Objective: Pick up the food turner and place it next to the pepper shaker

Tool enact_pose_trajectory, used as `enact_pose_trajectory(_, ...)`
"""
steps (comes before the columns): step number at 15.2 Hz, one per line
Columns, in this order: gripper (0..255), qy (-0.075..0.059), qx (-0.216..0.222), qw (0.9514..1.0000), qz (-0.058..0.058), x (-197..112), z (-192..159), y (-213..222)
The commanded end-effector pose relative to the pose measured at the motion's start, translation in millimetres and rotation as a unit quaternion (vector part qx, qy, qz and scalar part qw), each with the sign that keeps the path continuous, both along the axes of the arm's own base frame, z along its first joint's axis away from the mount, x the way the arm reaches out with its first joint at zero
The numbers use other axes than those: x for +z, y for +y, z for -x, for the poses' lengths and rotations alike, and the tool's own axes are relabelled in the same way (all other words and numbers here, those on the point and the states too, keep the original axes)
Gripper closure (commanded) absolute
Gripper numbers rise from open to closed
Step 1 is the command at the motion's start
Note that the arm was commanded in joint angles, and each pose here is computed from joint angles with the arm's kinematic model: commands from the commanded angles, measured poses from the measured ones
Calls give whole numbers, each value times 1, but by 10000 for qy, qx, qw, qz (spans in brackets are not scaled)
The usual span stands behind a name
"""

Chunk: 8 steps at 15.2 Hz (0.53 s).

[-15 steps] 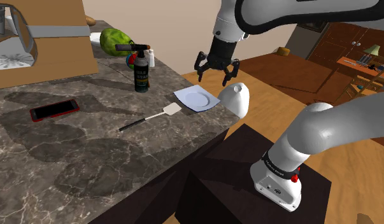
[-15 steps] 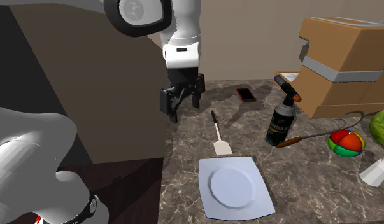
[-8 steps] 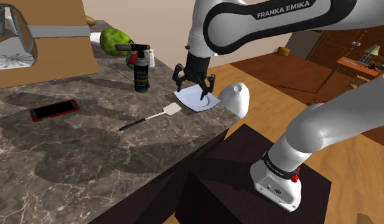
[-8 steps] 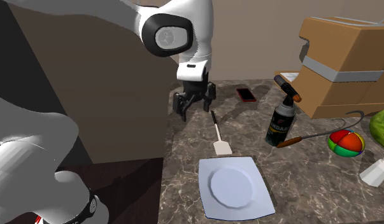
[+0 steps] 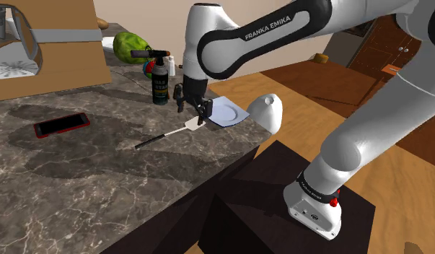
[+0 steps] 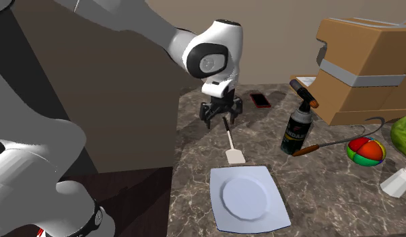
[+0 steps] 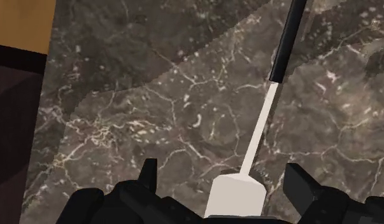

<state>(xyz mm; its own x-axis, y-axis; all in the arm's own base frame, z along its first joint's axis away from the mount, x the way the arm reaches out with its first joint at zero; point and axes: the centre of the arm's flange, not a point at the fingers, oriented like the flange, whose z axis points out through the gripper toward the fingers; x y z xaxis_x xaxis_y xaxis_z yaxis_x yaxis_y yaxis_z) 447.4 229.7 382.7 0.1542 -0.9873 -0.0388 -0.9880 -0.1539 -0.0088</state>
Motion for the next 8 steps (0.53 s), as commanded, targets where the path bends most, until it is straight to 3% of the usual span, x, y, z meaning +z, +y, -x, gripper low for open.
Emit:
enact_pose_trajectory(1,0,20,-439,9990,-60,-16,-20,13)
enact_pose_trajectory(4,0,49,-1027,9946,-127,-39,-48,26)
enact_pose_trajectory(8,0,53,-1101,9938,-135,-58,-52,28)
